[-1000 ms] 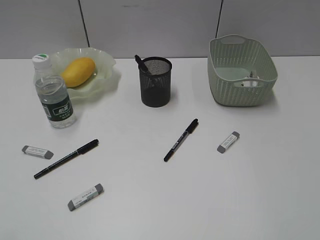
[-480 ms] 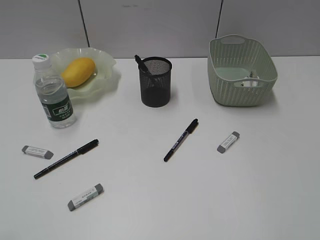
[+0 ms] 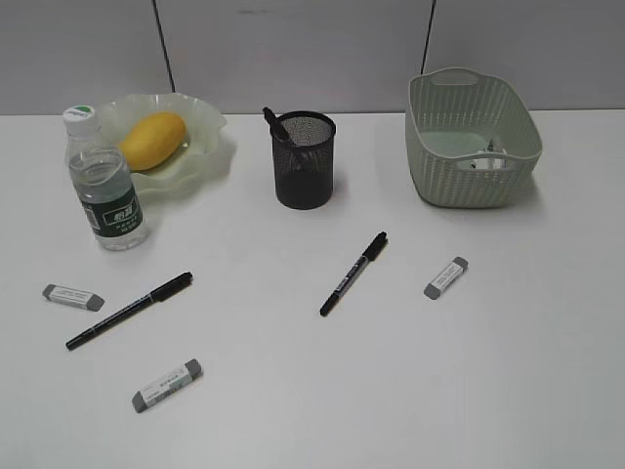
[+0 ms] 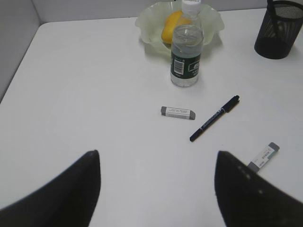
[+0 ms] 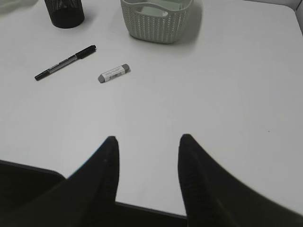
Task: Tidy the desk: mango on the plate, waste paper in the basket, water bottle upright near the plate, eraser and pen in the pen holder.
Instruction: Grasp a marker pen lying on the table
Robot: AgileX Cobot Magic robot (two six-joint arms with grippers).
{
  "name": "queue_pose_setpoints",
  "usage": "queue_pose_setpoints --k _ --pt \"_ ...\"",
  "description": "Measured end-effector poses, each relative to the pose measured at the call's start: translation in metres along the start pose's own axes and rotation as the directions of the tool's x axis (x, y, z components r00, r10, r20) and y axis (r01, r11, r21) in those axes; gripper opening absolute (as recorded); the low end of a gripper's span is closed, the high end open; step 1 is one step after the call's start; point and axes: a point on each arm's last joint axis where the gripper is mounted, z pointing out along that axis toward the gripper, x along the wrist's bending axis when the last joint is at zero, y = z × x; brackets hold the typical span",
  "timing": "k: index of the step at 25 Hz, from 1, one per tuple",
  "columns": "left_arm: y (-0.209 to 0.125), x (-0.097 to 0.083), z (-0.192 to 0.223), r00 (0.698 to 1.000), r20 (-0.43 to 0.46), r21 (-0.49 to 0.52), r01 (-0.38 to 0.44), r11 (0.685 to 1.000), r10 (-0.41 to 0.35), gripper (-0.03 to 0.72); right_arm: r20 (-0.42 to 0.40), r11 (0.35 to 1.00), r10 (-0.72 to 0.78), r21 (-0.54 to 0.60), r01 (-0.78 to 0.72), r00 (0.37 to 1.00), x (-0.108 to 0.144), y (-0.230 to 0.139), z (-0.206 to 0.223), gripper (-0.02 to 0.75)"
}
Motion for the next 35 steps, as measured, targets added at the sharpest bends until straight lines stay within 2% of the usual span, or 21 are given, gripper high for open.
queue_pose_setpoints --k 10,17,35 --pt "0.0000 0.0000 0.0000 1.000 0.000 0.000 0.000 1.000 0.000 0.571 0.011 1.000 0.007 -0.006 -0.007 1.000 0.0001 0.0006 0.0001 0.340" --pt "0.0000 0.0000 0.0000 1.000 0.000 0.000 0.000 1.000 0.000 0.571 0.157 0.997 0.079 -0.009 -0.078 0.984 0.0010 0.0013 0.0010 0.340" --pt "0.0000 -0.0001 0.0000 1.000 0.001 0.000 0.001 1.000 -0.001 0.571 0.162 0.997 0.081 -0.013 -0.080 0.984 0.0010 0.0016 0.0011 0.340"
